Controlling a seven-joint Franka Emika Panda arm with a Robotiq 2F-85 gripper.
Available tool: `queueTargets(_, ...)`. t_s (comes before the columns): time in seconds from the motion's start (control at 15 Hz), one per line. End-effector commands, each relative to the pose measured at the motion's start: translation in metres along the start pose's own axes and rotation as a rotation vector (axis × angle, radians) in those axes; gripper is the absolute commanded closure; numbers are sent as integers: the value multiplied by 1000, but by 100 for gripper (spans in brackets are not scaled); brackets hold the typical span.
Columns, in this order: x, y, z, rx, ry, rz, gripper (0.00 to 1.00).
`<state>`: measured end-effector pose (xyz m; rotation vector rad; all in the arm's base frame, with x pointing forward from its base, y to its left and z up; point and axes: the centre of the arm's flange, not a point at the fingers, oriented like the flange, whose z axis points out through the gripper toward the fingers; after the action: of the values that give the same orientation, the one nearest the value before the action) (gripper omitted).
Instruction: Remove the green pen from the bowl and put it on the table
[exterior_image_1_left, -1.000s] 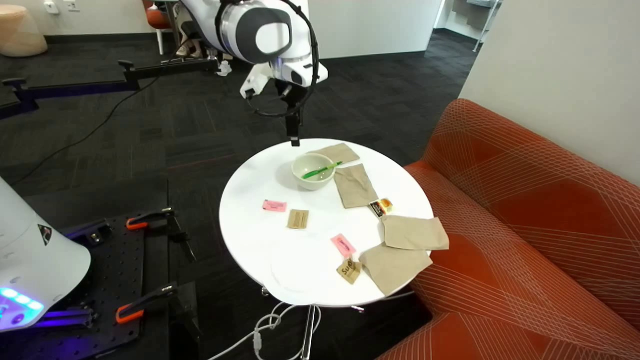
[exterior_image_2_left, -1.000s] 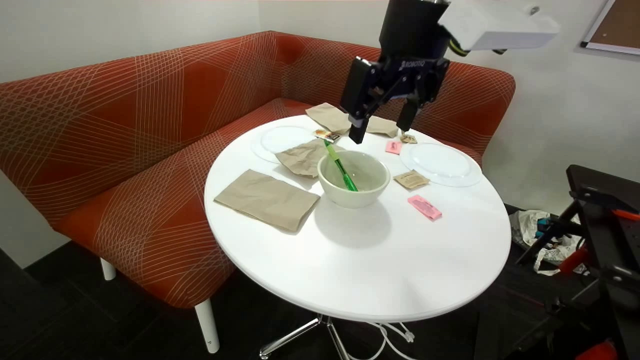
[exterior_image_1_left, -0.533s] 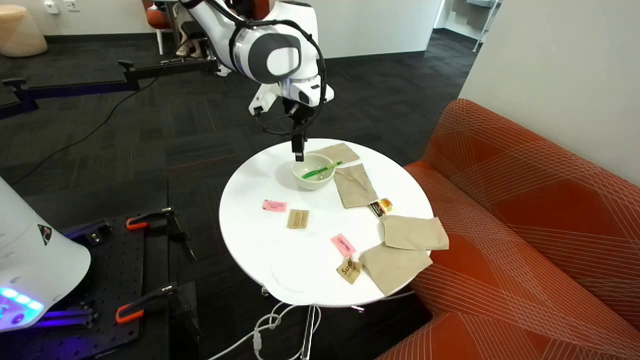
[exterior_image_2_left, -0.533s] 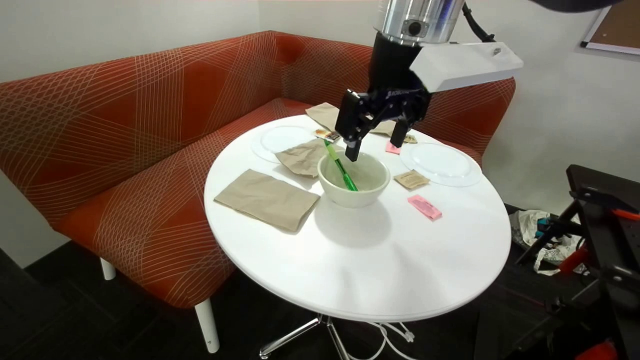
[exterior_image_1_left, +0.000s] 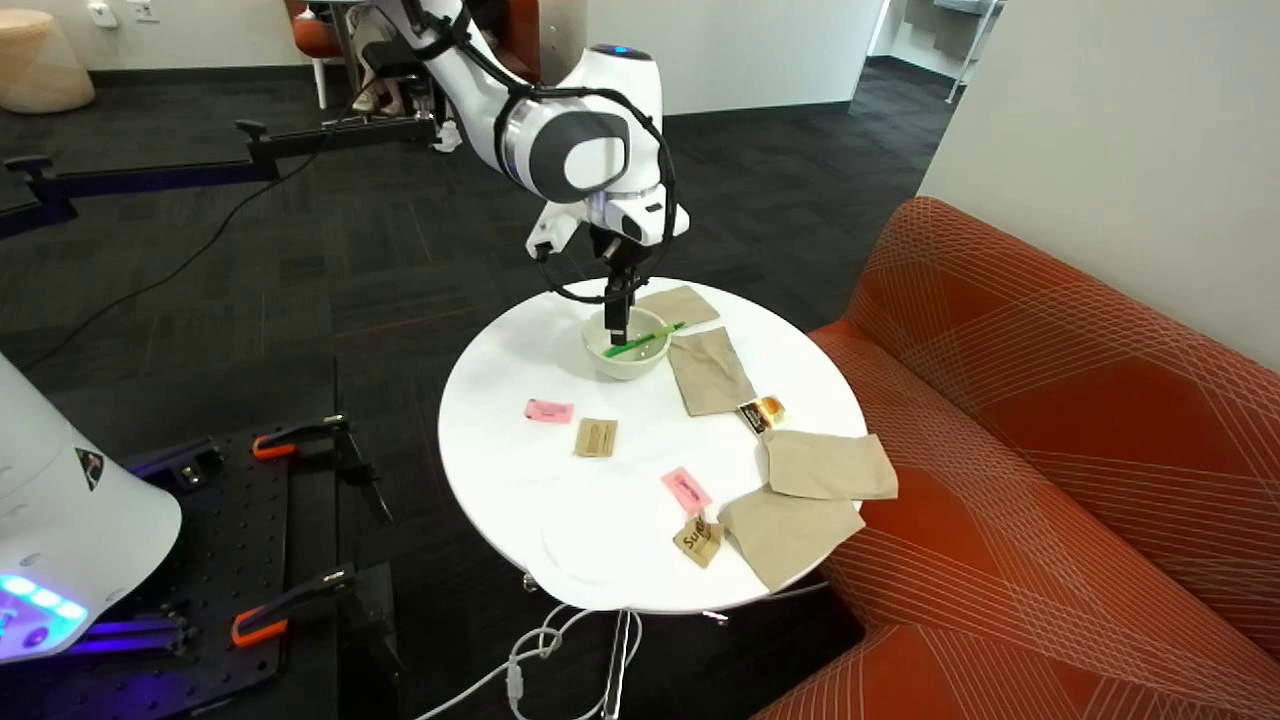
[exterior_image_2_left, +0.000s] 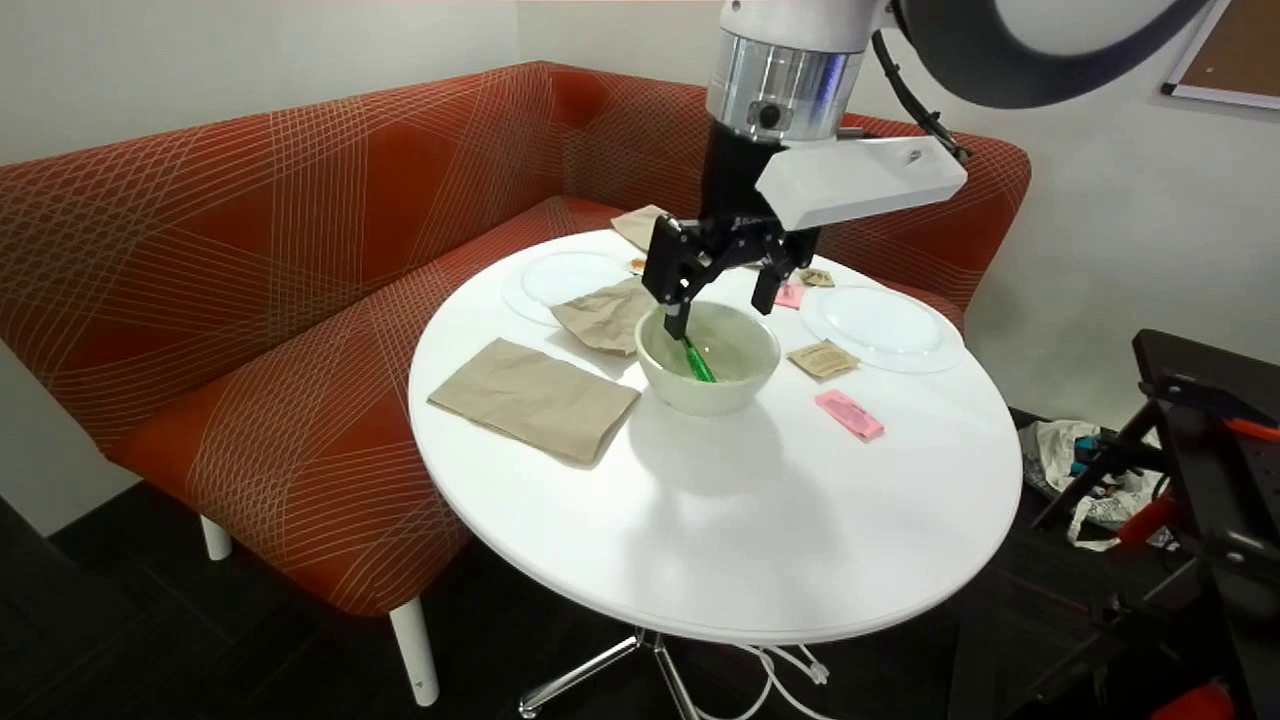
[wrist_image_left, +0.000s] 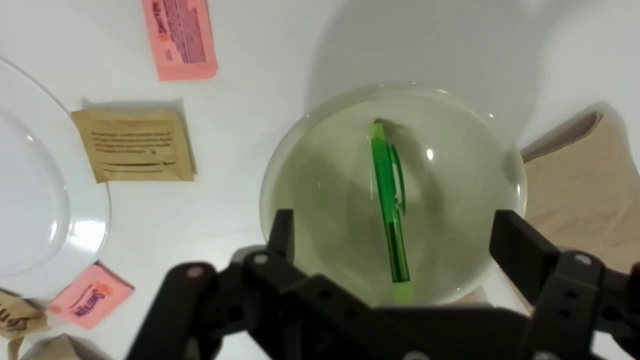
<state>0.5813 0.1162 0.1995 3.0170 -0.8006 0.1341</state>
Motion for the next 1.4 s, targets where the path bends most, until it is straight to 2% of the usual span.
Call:
queueTargets(0.0, 16, -8, 12, 18, 5, 5, 6)
queueTargets(0.07, 19, -9, 14, 18, 4, 7, 19)
queueTargets(0.13, 21, -9, 16, 17, 2, 10, 25)
queueTargets(0.2, 23, -10, 18, 19, 1, 12, 26)
queueTargets(0.27, 26, -11, 20, 19, -1, 16, 34)
queueTargets(0.4, 31, -13, 23, 20, -2, 20, 38)
queueTargets(0.73, 42, -14, 34, 13, -11, 32, 32)
queueTargets(0.8, 43, -14, 37, 12, -14, 35, 35)
queueTargets(0.87, 45, -14, 38, 11, -15, 37, 45)
queueTargets(0.93, 46, -14, 40, 13, -15, 34, 60)
queueTargets(1.0, 48, -14, 41, 15, -16, 35, 69)
queueTargets(1.27, 48, -13, 35, 8, -1, 32, 100)
queueTargets(1.33, 46, -12, 31, 6, 8, 32, 100)
